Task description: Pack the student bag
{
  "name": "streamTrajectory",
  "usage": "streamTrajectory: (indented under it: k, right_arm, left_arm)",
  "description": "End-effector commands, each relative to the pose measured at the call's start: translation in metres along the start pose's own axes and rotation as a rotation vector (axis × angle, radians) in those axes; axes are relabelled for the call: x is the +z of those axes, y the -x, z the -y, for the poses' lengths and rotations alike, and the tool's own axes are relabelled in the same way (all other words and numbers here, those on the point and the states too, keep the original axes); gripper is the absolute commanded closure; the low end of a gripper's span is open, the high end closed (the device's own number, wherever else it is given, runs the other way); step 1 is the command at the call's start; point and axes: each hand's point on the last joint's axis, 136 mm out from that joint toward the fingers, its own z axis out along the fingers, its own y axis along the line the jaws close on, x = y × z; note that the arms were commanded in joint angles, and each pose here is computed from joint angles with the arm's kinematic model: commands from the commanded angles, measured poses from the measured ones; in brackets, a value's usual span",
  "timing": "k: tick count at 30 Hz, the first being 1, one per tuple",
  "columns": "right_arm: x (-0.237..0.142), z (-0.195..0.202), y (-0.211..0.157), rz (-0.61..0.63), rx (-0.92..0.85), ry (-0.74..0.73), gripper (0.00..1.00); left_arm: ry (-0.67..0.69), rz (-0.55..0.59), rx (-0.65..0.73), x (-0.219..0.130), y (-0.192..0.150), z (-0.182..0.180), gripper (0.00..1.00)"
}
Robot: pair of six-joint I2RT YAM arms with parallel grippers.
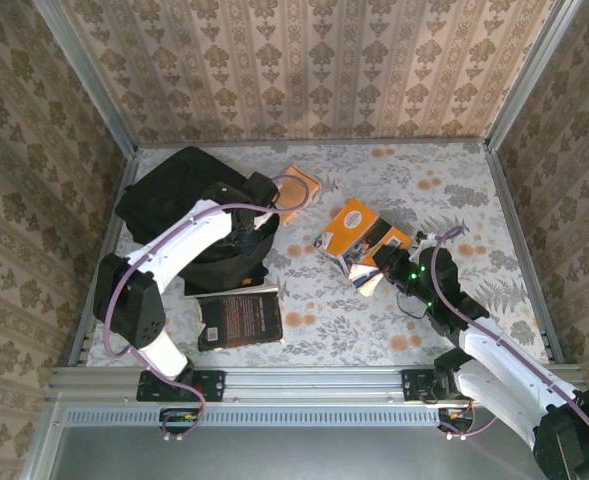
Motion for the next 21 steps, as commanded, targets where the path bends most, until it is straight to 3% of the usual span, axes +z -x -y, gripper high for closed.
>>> streamTrajectory:
  k: [1, 4, 14, 21]
  right_arm:
    - [-0.005, -0.042, 0.013, 0.031, -0.025, 0.150, 1.00]
    - [-0.004, -0.057, 0.011, 0.004, -0.049, 0.197, 1.00]
    - [0.010, -0.132, -0.028, -0.176, -0.171, 0.371, 1.00]
    - [0.037, -0.159, -0.048, -0.264, -0.029, 0.413, 1.00]
  left_arm:
    - [0.028, 0.020, -0.023, -0.009, 0.002, -0.013, 0.86]
    - [0.036, 0.069, -0.043, -0.023, 0.006, -0.019, 0.99]
    - [0.083, 0.335, -0.185, -0.095, 0.019, -0.055, 1.00]
    - [0.105, 0.436, -0.274, -0.122, 0.008, -0.076, 1.00]
